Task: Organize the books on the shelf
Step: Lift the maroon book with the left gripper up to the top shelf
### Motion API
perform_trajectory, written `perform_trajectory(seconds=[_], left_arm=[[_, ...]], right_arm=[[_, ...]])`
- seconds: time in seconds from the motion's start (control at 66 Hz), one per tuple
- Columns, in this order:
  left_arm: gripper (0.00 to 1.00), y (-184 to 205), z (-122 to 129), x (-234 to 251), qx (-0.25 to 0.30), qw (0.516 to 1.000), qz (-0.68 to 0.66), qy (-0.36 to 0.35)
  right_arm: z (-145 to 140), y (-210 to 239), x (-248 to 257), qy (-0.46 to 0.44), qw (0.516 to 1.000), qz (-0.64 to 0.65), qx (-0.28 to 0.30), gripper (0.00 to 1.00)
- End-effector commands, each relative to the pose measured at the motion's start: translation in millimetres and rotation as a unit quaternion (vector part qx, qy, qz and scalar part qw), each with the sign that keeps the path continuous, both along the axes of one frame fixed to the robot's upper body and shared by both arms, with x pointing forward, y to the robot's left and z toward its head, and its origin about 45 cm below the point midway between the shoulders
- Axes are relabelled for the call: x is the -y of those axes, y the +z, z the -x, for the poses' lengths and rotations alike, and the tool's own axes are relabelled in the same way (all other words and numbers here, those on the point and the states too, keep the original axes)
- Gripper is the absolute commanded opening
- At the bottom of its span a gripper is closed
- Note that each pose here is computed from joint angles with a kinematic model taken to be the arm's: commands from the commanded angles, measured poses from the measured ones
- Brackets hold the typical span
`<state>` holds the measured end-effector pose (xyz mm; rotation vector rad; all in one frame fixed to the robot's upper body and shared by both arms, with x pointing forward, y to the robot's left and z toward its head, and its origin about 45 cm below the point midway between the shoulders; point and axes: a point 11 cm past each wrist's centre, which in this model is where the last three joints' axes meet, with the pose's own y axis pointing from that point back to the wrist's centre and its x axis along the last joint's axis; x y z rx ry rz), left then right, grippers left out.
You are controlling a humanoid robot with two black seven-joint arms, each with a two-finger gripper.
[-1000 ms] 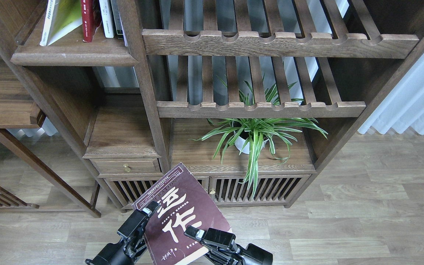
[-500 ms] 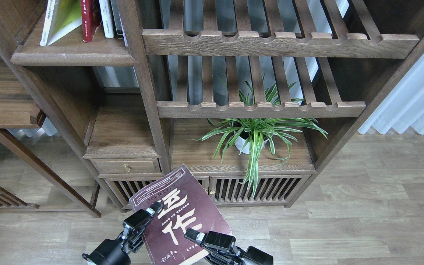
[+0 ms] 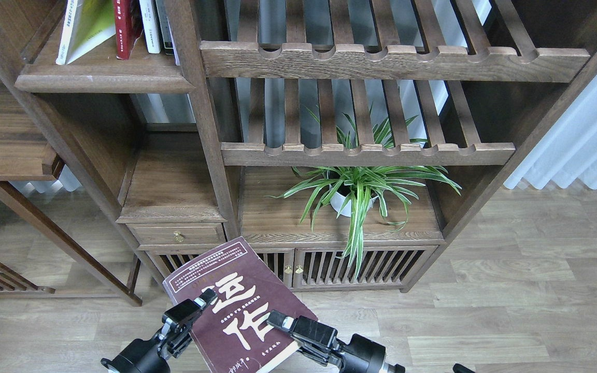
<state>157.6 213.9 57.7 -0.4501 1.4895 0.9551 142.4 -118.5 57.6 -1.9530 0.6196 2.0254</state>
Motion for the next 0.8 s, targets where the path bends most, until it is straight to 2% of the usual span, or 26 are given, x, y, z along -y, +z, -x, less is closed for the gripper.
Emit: perform_trajectory(seconds=[0.0, 0.333, 0.5, 0.788], left_arm=[[0.07, 1, -3, -3, 0.004, 1.000, -0.003, 0.003], [0.09, 7, -13, -51, 0.016, 0.998, -0.061, 0.011], [0.08, 34, -44, -112, 0.058, 0.987, -0.148, 0.002], [0.08, 88, -74, -191, 0.101, 0.959, -0.266, -0.004]], right_arm=[[1, -7, 5, -0.003, 1.000, 0.011, -0.007, 0.99], [-1, -26, 29, -0.018, 0.998, 0.048, -0.022, 0.99], [-7, -28, 36, -0.031, 0.998, 0.053, -0.021, 0.99], [-18, -28, 42, -0.042, 0.997, 0.059, -0.014, 0.99]])
